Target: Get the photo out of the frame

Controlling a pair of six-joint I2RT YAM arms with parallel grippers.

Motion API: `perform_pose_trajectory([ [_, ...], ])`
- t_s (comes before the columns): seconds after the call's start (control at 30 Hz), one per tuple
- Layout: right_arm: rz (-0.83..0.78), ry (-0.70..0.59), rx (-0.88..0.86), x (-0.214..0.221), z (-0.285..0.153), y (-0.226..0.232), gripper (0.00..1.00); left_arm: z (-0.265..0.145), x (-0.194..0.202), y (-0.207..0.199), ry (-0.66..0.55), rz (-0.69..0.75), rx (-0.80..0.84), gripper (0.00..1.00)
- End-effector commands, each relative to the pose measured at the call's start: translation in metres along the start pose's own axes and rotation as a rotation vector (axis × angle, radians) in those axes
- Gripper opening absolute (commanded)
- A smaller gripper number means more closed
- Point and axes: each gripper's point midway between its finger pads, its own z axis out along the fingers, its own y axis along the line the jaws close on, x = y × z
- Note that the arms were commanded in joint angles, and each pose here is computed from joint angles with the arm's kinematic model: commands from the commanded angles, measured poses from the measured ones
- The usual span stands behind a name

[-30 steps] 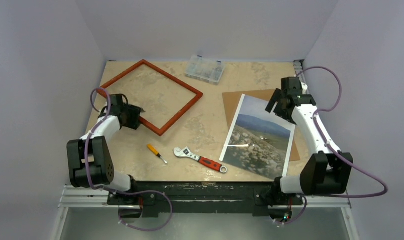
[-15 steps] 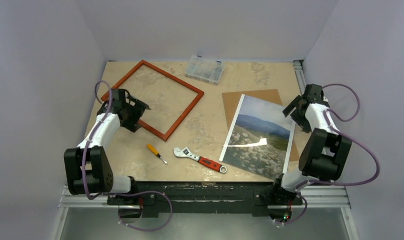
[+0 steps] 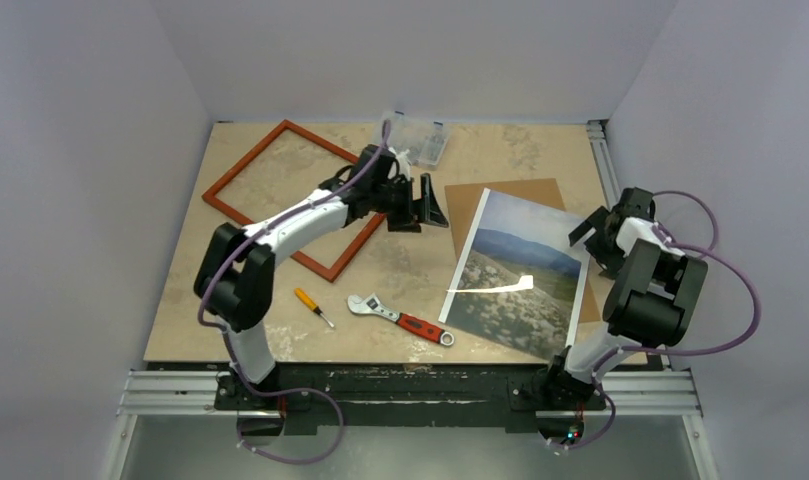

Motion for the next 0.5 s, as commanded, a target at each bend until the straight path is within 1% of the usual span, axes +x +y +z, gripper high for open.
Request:
perform_pose_trajectory([
  [0.0,-0.039,-0.01,-0.098,-0.003,0.008,0.017,0.99,0.035,0.037,-0.001,0.15,0.061,0.031,0.81],
  [0.23,-0.055,0.036,-0.153,0.001,0.023,0.032,0.99,0.061,0.064,0.017,0.21,0.033,-0.017,0.81],
  [0.47,-0.158,0.042,-0.146,0.001,0.032,0.066,0.99,0.076,0.092,0.03,0.259,-0.012,-0.03,0.81],
])
